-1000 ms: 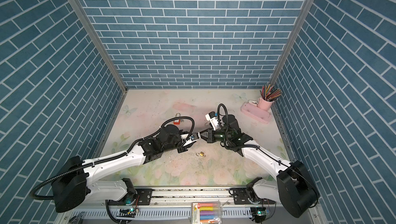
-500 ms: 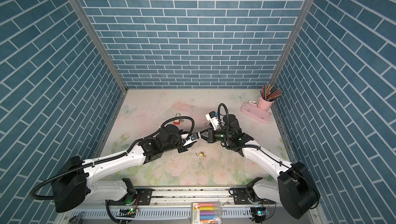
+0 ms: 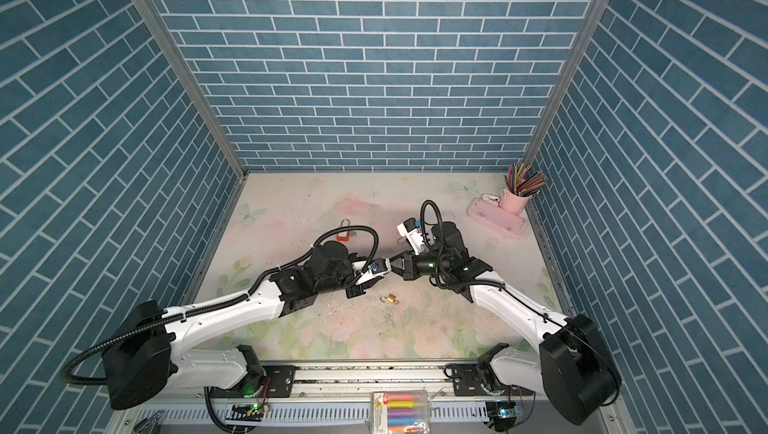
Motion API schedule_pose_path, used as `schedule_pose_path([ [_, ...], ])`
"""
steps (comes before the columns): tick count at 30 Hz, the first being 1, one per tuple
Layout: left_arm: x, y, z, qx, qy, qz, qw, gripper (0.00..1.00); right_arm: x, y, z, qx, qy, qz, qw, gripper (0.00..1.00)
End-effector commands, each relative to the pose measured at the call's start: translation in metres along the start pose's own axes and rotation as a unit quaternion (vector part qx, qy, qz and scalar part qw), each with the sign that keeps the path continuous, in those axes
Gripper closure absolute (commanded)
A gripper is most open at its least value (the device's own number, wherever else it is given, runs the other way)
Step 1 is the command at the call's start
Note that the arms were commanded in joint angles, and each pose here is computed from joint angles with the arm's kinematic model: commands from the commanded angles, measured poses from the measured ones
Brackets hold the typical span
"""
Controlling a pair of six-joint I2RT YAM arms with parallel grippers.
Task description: Lock with the key
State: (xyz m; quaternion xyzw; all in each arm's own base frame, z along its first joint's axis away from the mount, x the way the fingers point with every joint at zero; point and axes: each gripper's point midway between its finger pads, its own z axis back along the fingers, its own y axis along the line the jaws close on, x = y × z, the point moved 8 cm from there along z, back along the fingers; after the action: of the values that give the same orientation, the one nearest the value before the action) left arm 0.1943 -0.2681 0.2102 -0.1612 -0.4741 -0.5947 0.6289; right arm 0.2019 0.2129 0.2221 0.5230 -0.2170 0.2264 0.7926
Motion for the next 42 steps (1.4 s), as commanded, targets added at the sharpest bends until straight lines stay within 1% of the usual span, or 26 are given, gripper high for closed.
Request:
schedule_pose_path([
  [1, 0.075, 0.027, 0.031, 0.073, -0.188, -0.038, 0.979, 1.00, -0.021, -0.010, 0.006, -0.031, 0.046, -0.047, 0.997, 1.00],
  [2, 0.072, 0.025, 0.031, 0.072, -0.184, -0.036, 0.980, 1.00, -0.020, -0.009, 0.008, -0.033, 0.042, -0.048, 0.997, 1.00],
  [7, 0.058, 0.017, 0.027, 0.055, -0.153, -0.035, 0.986, 1.00, -0.011, -0.005, 0.018, -0.037, 0.026, -0.040, 0.998, 0.93],
  [11, 0.046, 0.013, 0.019, 0.037, -0.117, -0.035, 0.992, 1.00, -0.007, 0.001, 0.021, -0.035, 0.027, -0.028, 0.999, 0.74],
  [13, 0.042, 0.013, 0.015, 0.033, -0.101, -0.027, 0.994, 1.00, -0.006, 0.005, 0.024, -0.035, 0.022, -0.019, 0.999, 0.66],
  [15, 0.039, 0.015, 0.011, 0.033, -0.085, -0.010, 0.996, 1.00, -0.003, 0.009, 0.029, -0.038, 0.010, -0.005, 0.999, 0.60],
  [18, 0.035, 0.021, 0.009, 0.048, -0.072, 0.022, 0.996, 1.00, 0.002, 0.018, 0.038, -0.047, -0.018, 0.018, 0.999, 0.55],
  [21, 0.034, 0.034, 0.009, 0.075, -0.069, 0.080, 0.992, 1.00, 0.006, 0.030, 0.050, -0.055, -0.058, 0.056, 0.995, 0.51],
  [24, 0.040, 0.051, 0.015, 0.111, -0.095, 0.180, 0.973, 1.00, 0.006, 0.038, 0.063, -0.060, -0.117, 0.097, 0.987, 0.49],
  [26, 0.046, 0.060, 0.020, 0.134, -0.120, 0.254, 0.950, 1.00, 0.000, 0.039, 0.070, -0.060, -0.161, 0.121, 0.978, 0.49],
  [28, 0.051, 0.064, 0.024, 0.127, -0.147, 0.316, 0.929, 1.00, -0.006, 0.038, 0.075, -0.058, -0.195, 0.137, 0.969, 0.49],
  [30, 0.054, 0.069, 0.027, 0.123, -0.169, 0.387, 0.898, 1.00, -0.011, 0.037, 0.077, -0.051, -0.212, 0.140, 0.966, 0.49],
  [31, 0.054, 0.072, 0.028, 0.119, -0.181, 0.431, 0.876, 1.00, -0.012, 0.036, 0.076, -0.047, -0.215, 0.136, 0.966, 0.49],
  [32, 0.052, 0.073, 0.027, 0.111, -0.191, 0.477, 0.851, 1.00, -0.012, 0.035, 0.076, -0.045, -0.218, 0.127, 0.967, 0.49],
  [33, 0.050, 0.074, 0.027, 0.099, -0.201, 0.510, 0.831, 1.00, -0.012, 0.033, 0.074, -0.041, -0.216, 0.117, 0.968, 0.49],
  [34, 0.048, 0.075, 0.026, 0.081, -0.212, 0.548, 0.805, 1.00, -0.011, 0.032, 0.071, -0.036, -0.215, 0.106, 0.970, 0.48],
  [35, 0.045, 0.077, 0.025, 0.073, -0.216, 0.584, 0.779, 1.00, -0.010, 0.029, 0.068, -0.028, -0.211, 0.092, 0.973, 0.48],
  [36, 0.040, 0.077, 0.023, 0.069, -0.216, 0.610, 0.759, 1.00, -0.010, 0.028, 0.065, -0.022, -0.208, 0.084, 0.974, 0.48],
  [37, 0.036, 0.078, 0.021, 0.064, -0.213, 0.643, 0.733, 1.00, -0.009, 0.026, 0.061, -0.012, -0.203, 0.073, 0.976, 0.48],
  [38, 0.031, 0.078, 0.019, 0.059, -0.208, 0.668, 0.712, 1.00, -0.007, 0.024, 0.057, -0.004, -0.198, 0.064, 0.978, 0.48],
  [41, 0.018, 0.076, 0.012, 0.042, -0.188, 0.728, 0.658, 1.00, -0.001, 0.021, 0.046, -0.003, -0.184, 0.054, 0.981, 0.48],
  [42, 0.015, 0.075, 0.010, 0.038, -0.184, 0.740, 0.646, 1.00, 0.001, 0.021, 0.043, -0.004, -0.183, 0.055, 0.982, 0.48],
])
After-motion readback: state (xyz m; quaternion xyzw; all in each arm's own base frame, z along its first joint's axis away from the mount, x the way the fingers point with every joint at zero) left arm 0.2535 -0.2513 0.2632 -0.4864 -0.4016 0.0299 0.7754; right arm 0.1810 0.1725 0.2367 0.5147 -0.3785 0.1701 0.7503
